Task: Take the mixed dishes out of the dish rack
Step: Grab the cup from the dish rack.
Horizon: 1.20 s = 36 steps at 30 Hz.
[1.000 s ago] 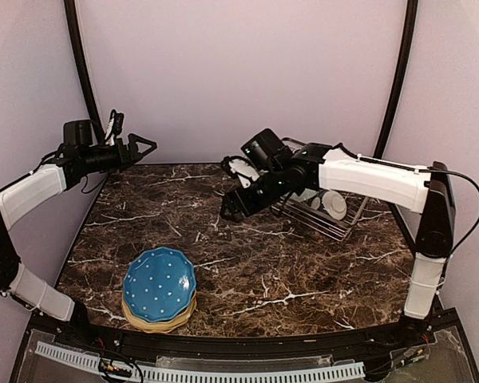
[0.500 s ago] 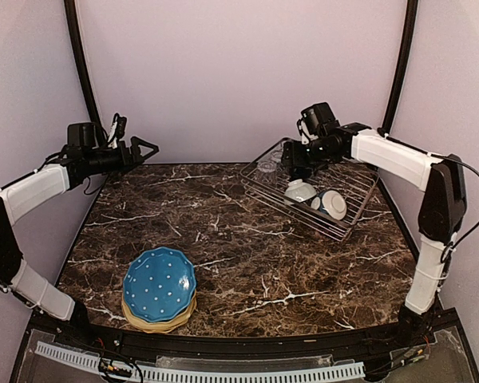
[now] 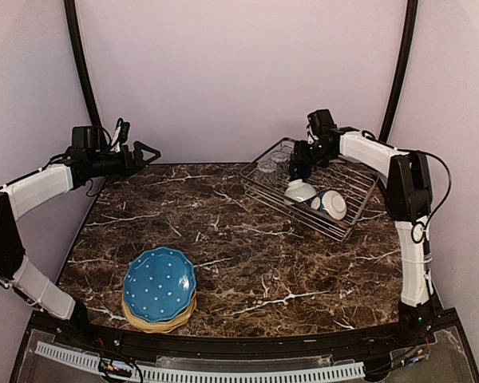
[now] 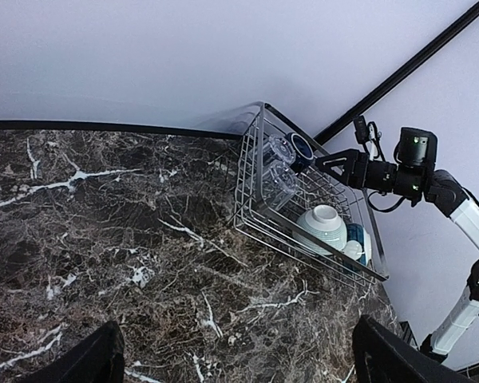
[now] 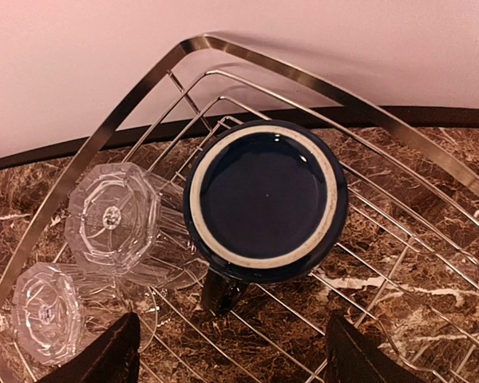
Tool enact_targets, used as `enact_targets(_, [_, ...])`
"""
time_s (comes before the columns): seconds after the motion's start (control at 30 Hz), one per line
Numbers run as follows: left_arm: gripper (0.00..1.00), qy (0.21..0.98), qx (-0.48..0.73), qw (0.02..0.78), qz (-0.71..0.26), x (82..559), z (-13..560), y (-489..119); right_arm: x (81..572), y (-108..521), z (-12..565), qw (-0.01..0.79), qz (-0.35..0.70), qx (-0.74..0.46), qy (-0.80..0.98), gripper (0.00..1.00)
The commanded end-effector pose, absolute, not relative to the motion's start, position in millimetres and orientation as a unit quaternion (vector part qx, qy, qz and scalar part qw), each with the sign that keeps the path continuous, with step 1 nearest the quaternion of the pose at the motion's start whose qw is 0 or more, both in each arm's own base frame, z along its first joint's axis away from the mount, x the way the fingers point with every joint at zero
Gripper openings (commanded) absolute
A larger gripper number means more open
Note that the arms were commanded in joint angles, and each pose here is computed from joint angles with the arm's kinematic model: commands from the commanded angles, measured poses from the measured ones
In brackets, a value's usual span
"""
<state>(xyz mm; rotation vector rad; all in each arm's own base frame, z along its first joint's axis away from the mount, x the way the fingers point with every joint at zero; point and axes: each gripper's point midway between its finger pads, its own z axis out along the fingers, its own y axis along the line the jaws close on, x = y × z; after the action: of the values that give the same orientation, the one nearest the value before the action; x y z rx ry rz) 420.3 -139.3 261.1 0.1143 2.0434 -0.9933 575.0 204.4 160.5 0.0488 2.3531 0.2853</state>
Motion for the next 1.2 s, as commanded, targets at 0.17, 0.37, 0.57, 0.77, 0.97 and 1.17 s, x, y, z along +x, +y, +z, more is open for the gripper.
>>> enact_targets(0.17, [0.99, 0.819, 0.051, 0.412, -0.396, 416.8, 258.6, -142.0, 595.3, 212.3, 135.4, 0.371, 0.123, 0.049, 0.919, 0.63])
enact_targets(0.37, [0.99, 0.818, 0.053, 0.411, -0.399, 415.8, 260.1, -143.4, 607.2, 218.4, 123.9, 0.371, 0.139, 0.064, 0.916, 0.57])
enact_targets(0.57, [0.99, 0.817, 0.053, 0.412, -0.4, 415.4, 261.5, -143.5, 616.5, 223.1, 111.0, 0.368, 0.153, 0.089, 0.913, 0.5])
enact_targets(0.77, [0.99, 0.816, 0.054, 0.413, -0.401, 415.1, 263.2, -144.1, 616.6, 217.5, 98.8, 0.358, 0.156, 0.139, 0.91, 0.4])
enact_targets(0.97, [0.99, 0.815, 0.054, 0.412, -0.404, 414.7, 263.0, -144.4, 615.9, 201.5, 90.1, 0.361, 0.121, 0.169, 0.909, 0.4])
enact_targets(1.17, [0.99, 0.815, 0.053, 0.411, -0.405, 414.6, 263.1, -144.6, 611.1, 189.8, 98.4, 0.367, 0.094, 0.164, 0.911, 0.29])
